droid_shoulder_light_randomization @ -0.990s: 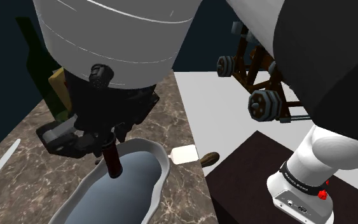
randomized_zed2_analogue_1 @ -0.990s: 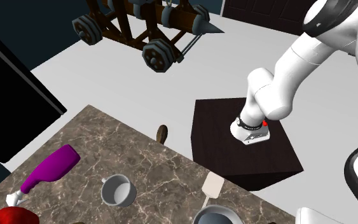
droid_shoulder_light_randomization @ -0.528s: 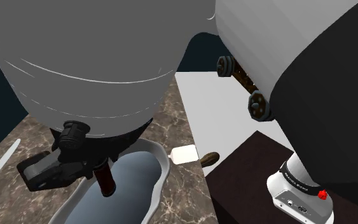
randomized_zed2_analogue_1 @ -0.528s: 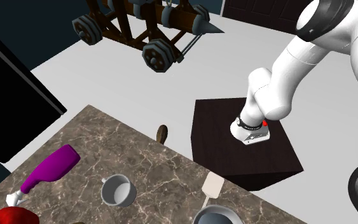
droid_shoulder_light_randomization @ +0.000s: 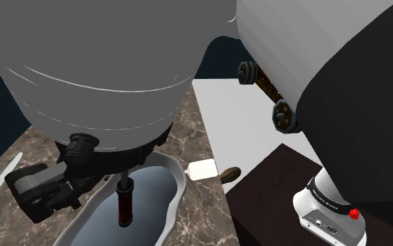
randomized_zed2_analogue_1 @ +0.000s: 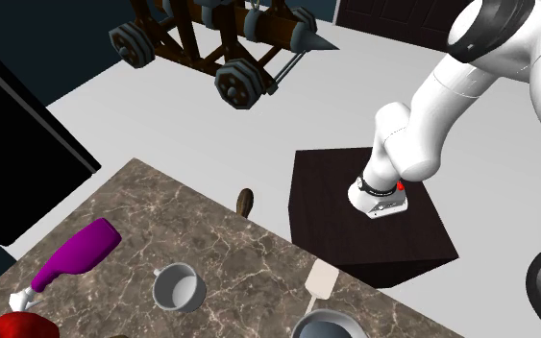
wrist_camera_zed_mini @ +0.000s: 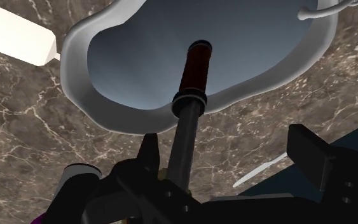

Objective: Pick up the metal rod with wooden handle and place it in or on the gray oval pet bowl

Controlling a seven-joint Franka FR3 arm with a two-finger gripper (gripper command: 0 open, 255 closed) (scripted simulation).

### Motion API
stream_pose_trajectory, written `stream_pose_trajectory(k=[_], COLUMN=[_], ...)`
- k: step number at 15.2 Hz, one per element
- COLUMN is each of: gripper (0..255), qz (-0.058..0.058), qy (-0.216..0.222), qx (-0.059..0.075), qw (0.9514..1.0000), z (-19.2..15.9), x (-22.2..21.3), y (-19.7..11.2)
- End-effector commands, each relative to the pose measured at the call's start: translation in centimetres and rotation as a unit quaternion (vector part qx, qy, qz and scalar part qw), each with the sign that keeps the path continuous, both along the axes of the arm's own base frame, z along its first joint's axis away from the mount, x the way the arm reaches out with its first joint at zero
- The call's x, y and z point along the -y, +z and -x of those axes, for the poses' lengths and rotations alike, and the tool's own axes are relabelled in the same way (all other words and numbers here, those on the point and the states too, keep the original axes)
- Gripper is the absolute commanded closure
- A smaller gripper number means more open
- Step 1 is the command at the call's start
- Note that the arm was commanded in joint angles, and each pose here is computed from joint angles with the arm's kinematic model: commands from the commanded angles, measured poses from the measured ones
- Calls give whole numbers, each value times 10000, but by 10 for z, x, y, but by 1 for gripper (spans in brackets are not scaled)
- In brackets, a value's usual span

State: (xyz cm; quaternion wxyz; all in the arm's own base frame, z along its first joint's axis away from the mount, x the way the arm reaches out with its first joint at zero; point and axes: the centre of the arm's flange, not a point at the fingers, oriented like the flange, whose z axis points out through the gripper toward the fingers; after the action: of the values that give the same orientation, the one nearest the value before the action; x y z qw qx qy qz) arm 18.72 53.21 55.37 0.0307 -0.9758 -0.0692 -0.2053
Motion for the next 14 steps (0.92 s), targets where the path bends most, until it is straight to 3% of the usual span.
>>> stream_pose_trajectory(k=[1, 6, 14], gripper=[0, 0, 0], qz=[0, 0, 0], qy=[0, 0, 0], qx=[0, 0, 0], qw=[10000, 10000, 10000], z=[0, 20, 20], x=[0, 4, 4], y=[0, 46, 46])
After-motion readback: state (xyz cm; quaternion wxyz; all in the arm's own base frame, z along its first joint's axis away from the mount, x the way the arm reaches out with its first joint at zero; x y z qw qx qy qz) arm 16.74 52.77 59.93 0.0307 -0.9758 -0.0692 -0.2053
